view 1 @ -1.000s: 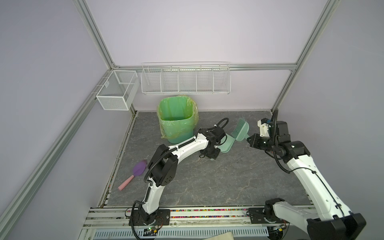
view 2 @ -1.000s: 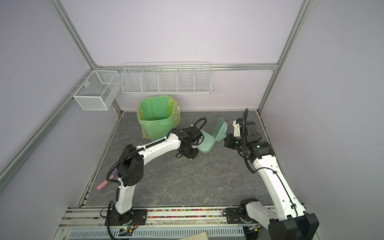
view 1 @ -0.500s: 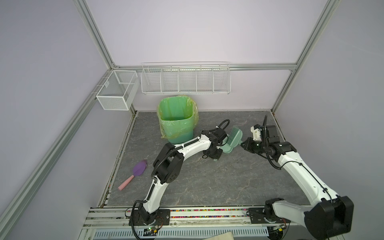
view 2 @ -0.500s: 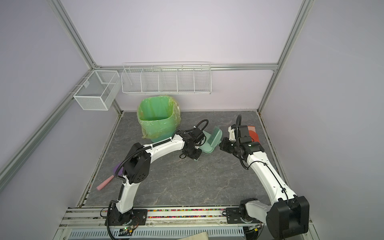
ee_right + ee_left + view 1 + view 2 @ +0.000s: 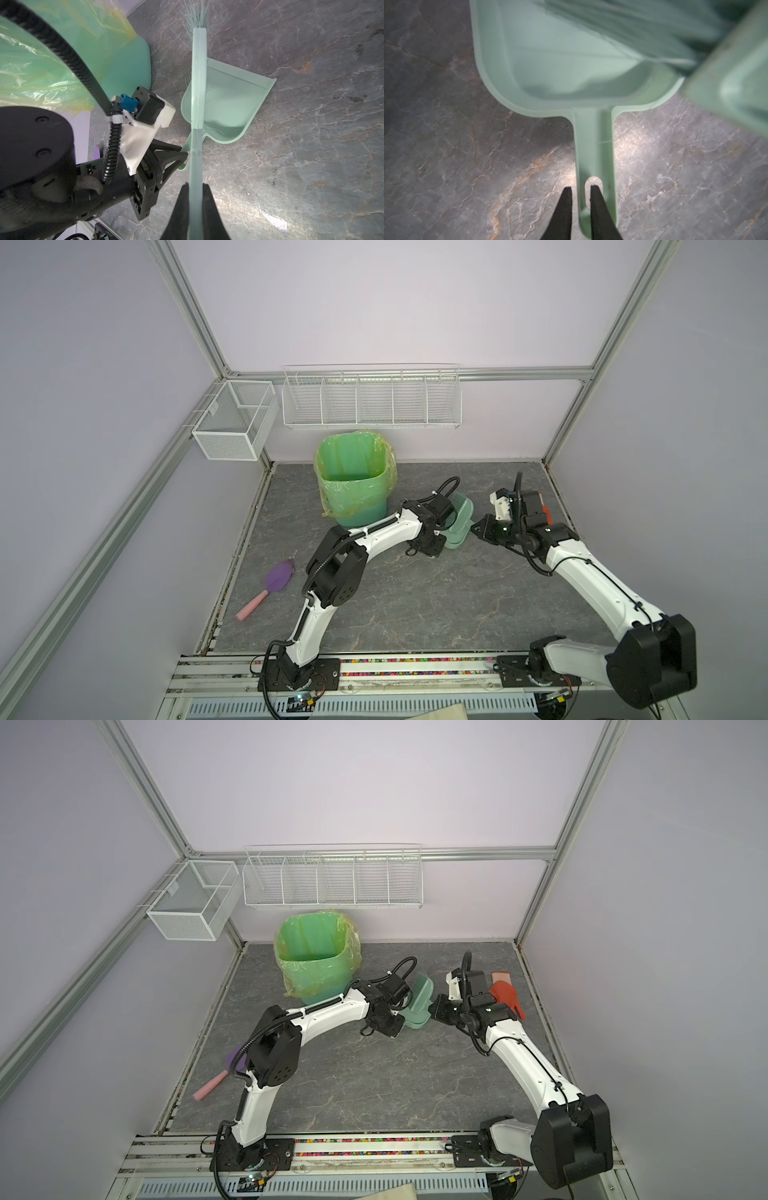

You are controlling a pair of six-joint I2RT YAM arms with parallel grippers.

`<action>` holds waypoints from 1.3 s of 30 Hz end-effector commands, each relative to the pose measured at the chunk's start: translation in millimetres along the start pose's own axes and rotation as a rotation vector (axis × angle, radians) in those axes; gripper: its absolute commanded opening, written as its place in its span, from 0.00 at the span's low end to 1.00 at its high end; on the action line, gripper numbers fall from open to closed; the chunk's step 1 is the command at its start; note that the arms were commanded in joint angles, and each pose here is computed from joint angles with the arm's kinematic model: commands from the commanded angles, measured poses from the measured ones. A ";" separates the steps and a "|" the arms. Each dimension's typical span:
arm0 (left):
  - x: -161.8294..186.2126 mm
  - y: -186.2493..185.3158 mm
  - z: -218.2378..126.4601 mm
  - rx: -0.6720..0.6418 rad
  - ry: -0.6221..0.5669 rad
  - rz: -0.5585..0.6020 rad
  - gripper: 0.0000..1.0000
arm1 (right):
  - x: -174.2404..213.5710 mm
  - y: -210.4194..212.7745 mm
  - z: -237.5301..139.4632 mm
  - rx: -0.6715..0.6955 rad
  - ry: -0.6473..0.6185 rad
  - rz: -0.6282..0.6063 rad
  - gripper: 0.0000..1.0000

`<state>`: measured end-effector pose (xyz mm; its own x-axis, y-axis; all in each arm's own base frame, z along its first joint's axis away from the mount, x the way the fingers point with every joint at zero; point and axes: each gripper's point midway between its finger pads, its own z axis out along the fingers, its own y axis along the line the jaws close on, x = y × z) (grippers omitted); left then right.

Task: Sweep away the paper scraps from the table
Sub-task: 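Lay the brush into the dustpan with the right gripper and release both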

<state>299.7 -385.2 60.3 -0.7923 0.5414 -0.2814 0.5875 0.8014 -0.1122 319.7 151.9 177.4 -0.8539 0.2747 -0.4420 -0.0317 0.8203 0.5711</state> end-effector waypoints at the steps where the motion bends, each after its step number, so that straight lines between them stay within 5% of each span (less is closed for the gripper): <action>1: 3.0 6.1 6.4 -0.024 0.007 -0.013 0.20 | -2.2 5.8 2.2 -0.022 -0.014 0.001 0.07; 8: -3.4 14.3 -8.1 -0.071 -0.036 -0.008 0.41 | -1.1 7.7 9.4 -0.038 0.003 0.014 0.07; 26: -0.1 23.5 -79.5 -0.096 -0.174 -0.033 0.47 | 8.8 0.4 30.6 -0.071 0.040 0.058 0.07; 39: 35.4 31.1 -88.3 -0.076 -0.214 -0.104 0.67 | 17.6 -14.9 51.2 -0.091 0.076 0.122 0.17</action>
<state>277.2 -319.5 118.8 -0.7849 0.4505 -0.4253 0.5172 0.8544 -0.0495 329.5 165.0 127.7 -0.8888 0.3213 -0.3269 0.0371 0.7613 0.6473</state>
